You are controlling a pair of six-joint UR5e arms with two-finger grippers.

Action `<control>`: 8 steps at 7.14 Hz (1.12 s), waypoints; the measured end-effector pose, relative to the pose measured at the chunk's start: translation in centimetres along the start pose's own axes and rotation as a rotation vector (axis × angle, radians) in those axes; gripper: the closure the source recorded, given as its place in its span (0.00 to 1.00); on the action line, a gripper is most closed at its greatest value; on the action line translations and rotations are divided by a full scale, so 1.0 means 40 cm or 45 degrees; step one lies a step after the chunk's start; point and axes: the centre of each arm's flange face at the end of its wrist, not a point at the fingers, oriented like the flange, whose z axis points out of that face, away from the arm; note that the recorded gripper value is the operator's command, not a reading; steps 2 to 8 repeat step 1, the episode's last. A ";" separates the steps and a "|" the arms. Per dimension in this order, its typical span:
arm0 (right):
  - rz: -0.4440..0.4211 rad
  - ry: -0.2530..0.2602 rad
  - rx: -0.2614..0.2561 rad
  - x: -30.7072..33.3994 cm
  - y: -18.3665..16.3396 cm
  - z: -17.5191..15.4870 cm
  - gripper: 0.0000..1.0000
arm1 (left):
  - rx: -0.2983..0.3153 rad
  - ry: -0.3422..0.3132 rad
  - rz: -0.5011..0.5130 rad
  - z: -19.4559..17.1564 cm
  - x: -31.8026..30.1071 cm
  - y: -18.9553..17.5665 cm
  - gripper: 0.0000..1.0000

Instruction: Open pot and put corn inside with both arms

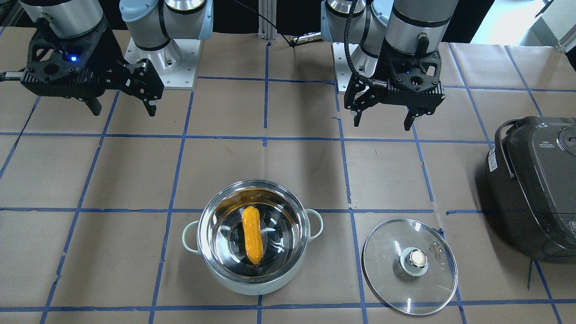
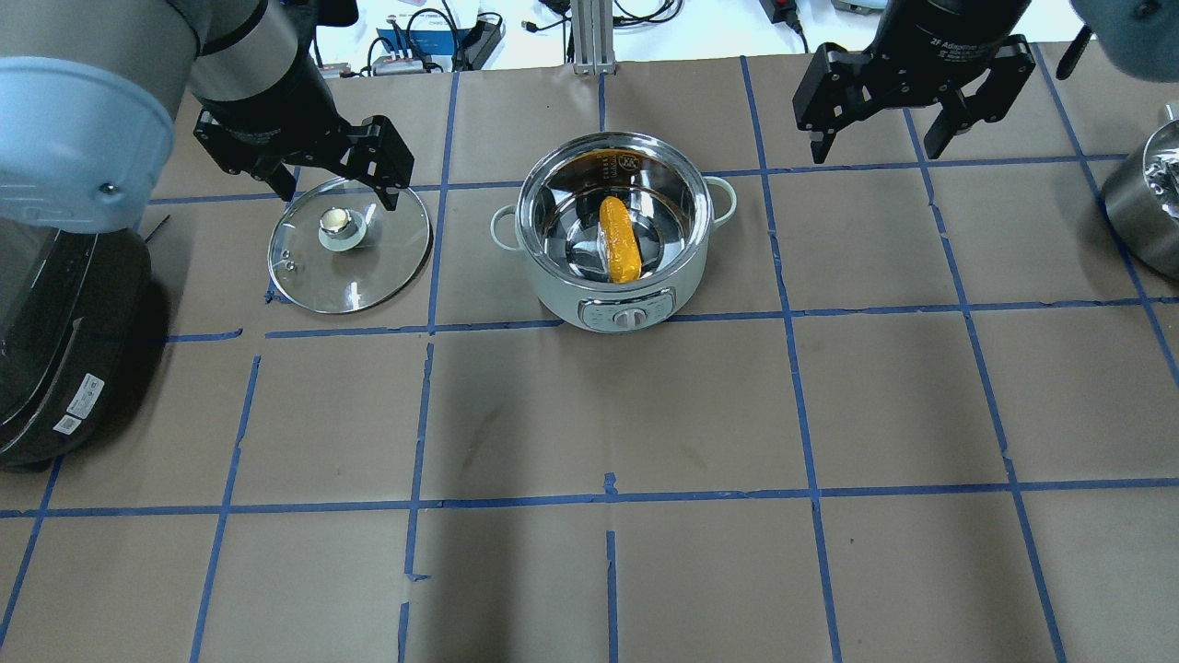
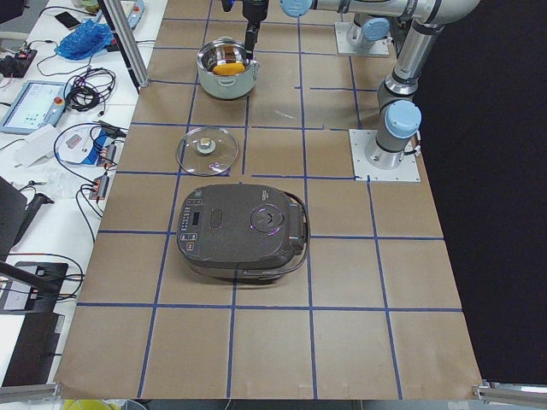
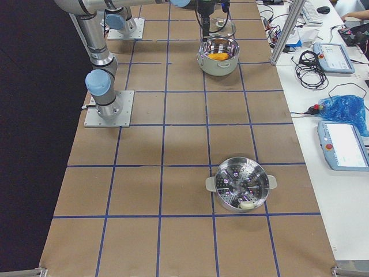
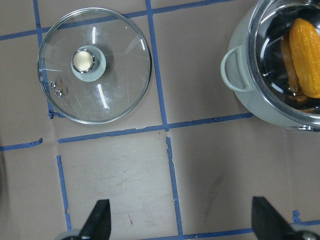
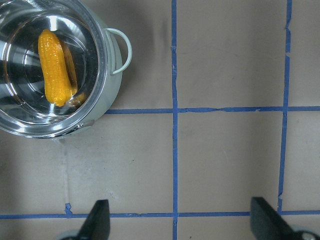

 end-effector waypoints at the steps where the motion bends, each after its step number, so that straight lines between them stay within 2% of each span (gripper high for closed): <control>1: 0.009 0.001 0.000 0.000 0.000 0.000 0.00 | 0.001 0.001 0.000 0.004 0.000 -0.003 0.00; 8: 0.009 0.001 0.000 0.000 0.000 0.000 0.00 | 0.001 0.001 0.000 0.004 0.000 -0.003 0.00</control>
